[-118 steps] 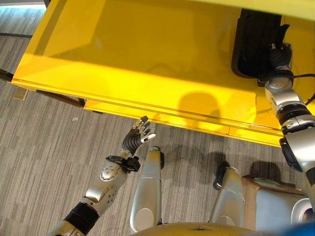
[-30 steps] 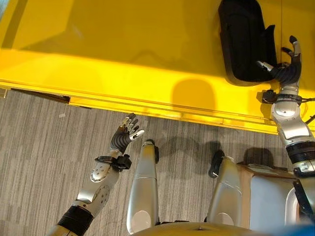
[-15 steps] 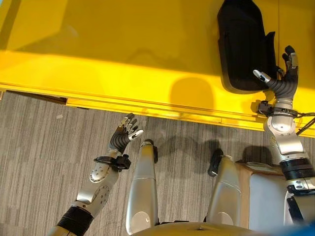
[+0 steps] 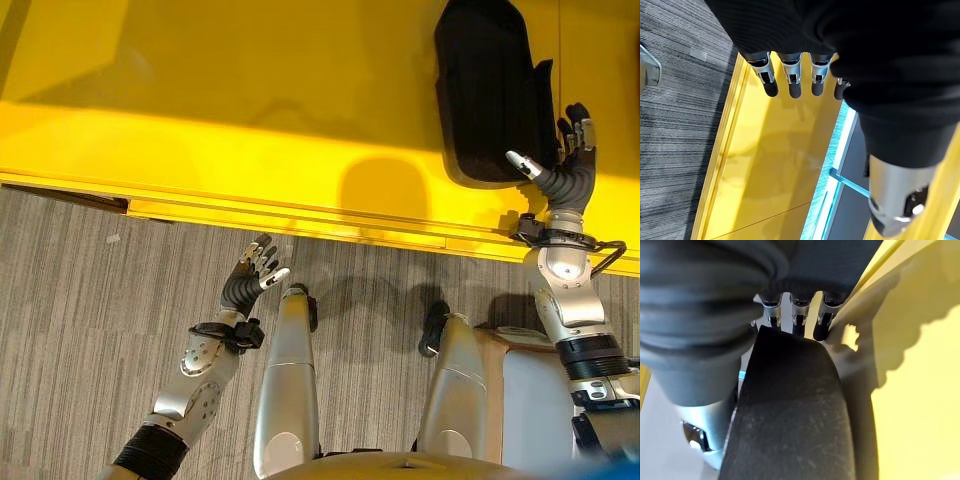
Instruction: Move parts from the plastic box to the shelf.
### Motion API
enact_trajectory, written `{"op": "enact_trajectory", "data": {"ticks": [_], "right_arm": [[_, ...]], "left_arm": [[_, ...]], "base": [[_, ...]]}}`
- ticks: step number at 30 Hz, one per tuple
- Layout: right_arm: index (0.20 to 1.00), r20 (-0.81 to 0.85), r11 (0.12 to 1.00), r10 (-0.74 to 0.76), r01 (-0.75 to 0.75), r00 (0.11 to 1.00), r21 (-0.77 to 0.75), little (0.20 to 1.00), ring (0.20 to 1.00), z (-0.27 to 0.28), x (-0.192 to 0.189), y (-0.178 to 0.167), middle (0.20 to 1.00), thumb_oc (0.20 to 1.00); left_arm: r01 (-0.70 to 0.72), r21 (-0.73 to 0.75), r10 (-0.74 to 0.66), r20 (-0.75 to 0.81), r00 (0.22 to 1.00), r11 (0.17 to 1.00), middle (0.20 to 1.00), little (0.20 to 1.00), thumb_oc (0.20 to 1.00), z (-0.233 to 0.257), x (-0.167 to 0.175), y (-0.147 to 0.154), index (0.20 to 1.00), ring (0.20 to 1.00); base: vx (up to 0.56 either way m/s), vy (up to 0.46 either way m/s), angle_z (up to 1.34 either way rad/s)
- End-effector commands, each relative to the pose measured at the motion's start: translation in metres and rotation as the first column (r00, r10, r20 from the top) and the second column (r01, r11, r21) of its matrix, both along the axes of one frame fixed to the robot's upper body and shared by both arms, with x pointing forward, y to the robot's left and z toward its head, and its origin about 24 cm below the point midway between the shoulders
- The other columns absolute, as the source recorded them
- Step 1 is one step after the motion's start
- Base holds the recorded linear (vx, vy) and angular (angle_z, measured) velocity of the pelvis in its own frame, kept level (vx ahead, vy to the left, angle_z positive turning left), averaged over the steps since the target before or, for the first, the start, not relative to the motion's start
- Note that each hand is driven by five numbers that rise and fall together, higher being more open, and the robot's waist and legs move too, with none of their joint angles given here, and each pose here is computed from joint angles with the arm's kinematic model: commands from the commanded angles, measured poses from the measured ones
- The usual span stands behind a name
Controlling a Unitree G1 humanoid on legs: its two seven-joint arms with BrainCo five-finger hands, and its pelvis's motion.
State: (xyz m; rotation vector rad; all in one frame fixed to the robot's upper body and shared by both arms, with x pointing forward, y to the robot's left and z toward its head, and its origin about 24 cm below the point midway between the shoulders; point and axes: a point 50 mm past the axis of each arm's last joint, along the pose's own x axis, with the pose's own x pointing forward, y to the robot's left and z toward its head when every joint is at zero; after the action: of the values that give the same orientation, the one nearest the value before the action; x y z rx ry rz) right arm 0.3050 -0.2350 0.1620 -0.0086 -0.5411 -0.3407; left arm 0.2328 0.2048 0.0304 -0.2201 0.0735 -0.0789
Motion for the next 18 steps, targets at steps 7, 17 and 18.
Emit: {"op": "enact_trajectory", "data": {"ticks": [7, 17, 18], "right_arm": [[1.0, 0.034, 0.996, -0.046, 0.043, 0.998, 0.076, 1.0, 1.0, -0.007, -0.019, -0.017, 1.0, 1.0], [1.0, 0.088, 0.99, 0.012, -0.025, 0.996, 0.141, 1.0, 1.0, -0.004, -0.029, -0.01, 1.0, 1.0], [1.0, 0.094, 0.989, 0.016, -0.03, 0.995, 0.142, 1.0, 1.0, -0.003, -0.03, -0.009, 1.0, 1.0]], "left_arm": [[0.019, -0.016, -0.018, 0.069, 0.997, 1.0, 1.0, 1.0, 1.0, 0.011, -0.007, -0.005, 1.0, 1.0], [0.006, -0.018, -0.005, 0.073, 0.997, 1.0, 1.0, 1.0, 1.0, 0.012, -0.006, -0.004, 1.0, 1.0], [0.005, -0.017, -0.004, 0.07, 0.998, 1.0, 1.0, 1.0, 1.0, 0.012, -0.007, -0.004, 1.0, 1.0]], "base": [[0.0, 0.0, 0.0], [0.0, 0.0, 0.0], [0.0, 0.0, 0.0]]}}
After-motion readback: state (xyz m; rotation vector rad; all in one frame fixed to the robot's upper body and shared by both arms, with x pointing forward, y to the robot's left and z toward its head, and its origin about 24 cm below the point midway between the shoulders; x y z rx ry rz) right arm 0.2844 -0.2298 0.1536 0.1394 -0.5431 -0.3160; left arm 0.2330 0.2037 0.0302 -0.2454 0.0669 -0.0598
